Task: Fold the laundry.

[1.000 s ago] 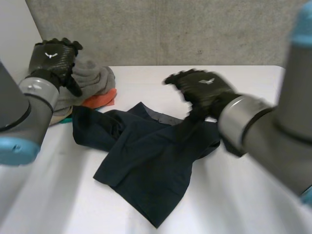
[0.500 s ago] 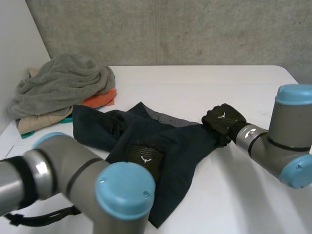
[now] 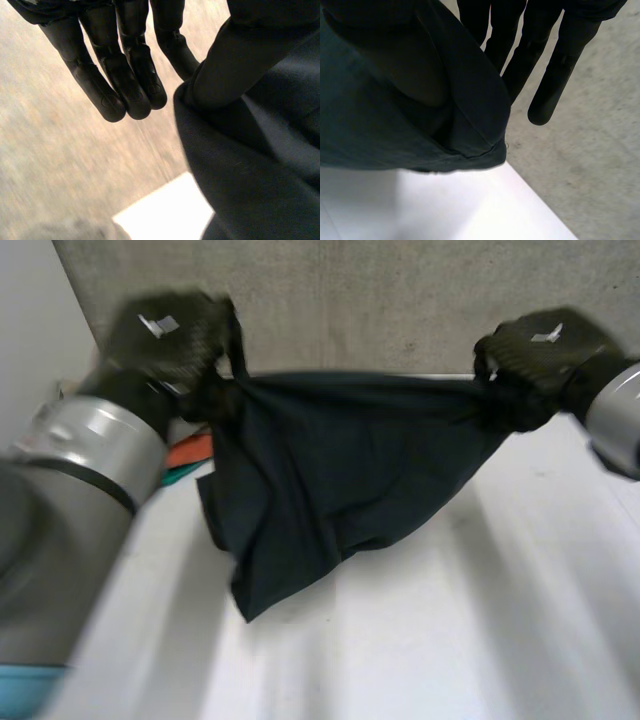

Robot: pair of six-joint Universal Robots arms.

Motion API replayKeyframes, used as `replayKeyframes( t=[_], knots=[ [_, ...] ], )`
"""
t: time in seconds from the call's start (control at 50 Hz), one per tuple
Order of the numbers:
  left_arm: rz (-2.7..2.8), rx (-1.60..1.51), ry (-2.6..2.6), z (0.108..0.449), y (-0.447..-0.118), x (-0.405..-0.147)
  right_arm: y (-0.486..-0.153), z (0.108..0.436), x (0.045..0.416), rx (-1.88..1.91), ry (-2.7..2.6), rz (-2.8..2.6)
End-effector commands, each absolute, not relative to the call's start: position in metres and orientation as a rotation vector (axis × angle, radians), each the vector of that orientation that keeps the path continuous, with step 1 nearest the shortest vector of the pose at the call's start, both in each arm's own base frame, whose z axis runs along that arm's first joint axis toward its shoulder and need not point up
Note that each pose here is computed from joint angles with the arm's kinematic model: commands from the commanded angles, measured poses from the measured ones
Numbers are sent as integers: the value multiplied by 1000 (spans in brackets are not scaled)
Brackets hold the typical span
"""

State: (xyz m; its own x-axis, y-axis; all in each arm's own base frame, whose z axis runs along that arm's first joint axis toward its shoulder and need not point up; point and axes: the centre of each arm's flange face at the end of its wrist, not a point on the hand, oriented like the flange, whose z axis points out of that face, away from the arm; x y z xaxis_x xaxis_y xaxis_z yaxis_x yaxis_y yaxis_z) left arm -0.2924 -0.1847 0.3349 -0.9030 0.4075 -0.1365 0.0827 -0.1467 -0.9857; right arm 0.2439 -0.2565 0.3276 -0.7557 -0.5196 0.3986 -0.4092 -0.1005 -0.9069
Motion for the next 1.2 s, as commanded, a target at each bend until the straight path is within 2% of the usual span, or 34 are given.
replayKeyframes(
  t=[0.02, 0.08, 0.18, 0.24, 0.28, 0.3, 0.34, 0.4, 0.42, 0.46, 0.52, 0.6, 0.72, 0.74, 0.86, 0.96, 1.2],
  knots=[
    [2087, -598, -2001, 352, -210, -263, -219, 371, 232, -1164, 2176, -1867],
    [1993, -645, -2093, 335, -223, -264, -213, 363, 242, -1240, 2186, -1774],
    [1880, -702, -2235, 291, -263, -277, -232, 326, 263, -1346, 2266, -1647],
    [1951, -740, -2247, 282, -292, -285, -256, 312, 275, -1350, 2277, -1704],
    [2037, -744, -2214, 288, -308, -288, -268, 314, 285, -1322, 2218, -1821],
    [2088, -737, -2183, 294, -315, -290, -275, 320, 291, -1293, 2171, -1906],
    [2322, -663, -1967, 334, -334, -295, -294, 345, 305, -1145, 1993, -2203],
    [2613, -481, -1526, 404, -344, -298, -312, 384, 311, -897, 1714, -2535],
    [2715, -373, -1289, 437, -342, -296, -315, 403, 312, -778, 1566, -2647],
    [2773, -287, -1116, 458, -338, -292, -308, 425, 311, -657, 1406, -2735],
    [2786, -268, -1077, 463, -336, -290, -295, 425, 313, -693, 1409, -2703],
    [2707, -322, -1268, 436, -338, -288, -280, 403, 322, -821, 1499, -2579],
    [2388, -405, -1772, 344, -327, -282, -270, 369, 324, -953, 1662, -2431],
    [2283, -409, -1884, 320, -317, -281, -269, 361, 324, -989, 1696, -2404],
    [1861, -445, -2163, 238, -261, -290, -256, 339, 330, -1141, 1775, -2332],
    [1661, -474, -2214, 204, -224, -304, -242, 338, 334, -1190, 1788, -2301],
    [1378, -444, -2268, 163, -211, -347, -200, 360, 343, -1215, 1732, -2301]
  ],
)
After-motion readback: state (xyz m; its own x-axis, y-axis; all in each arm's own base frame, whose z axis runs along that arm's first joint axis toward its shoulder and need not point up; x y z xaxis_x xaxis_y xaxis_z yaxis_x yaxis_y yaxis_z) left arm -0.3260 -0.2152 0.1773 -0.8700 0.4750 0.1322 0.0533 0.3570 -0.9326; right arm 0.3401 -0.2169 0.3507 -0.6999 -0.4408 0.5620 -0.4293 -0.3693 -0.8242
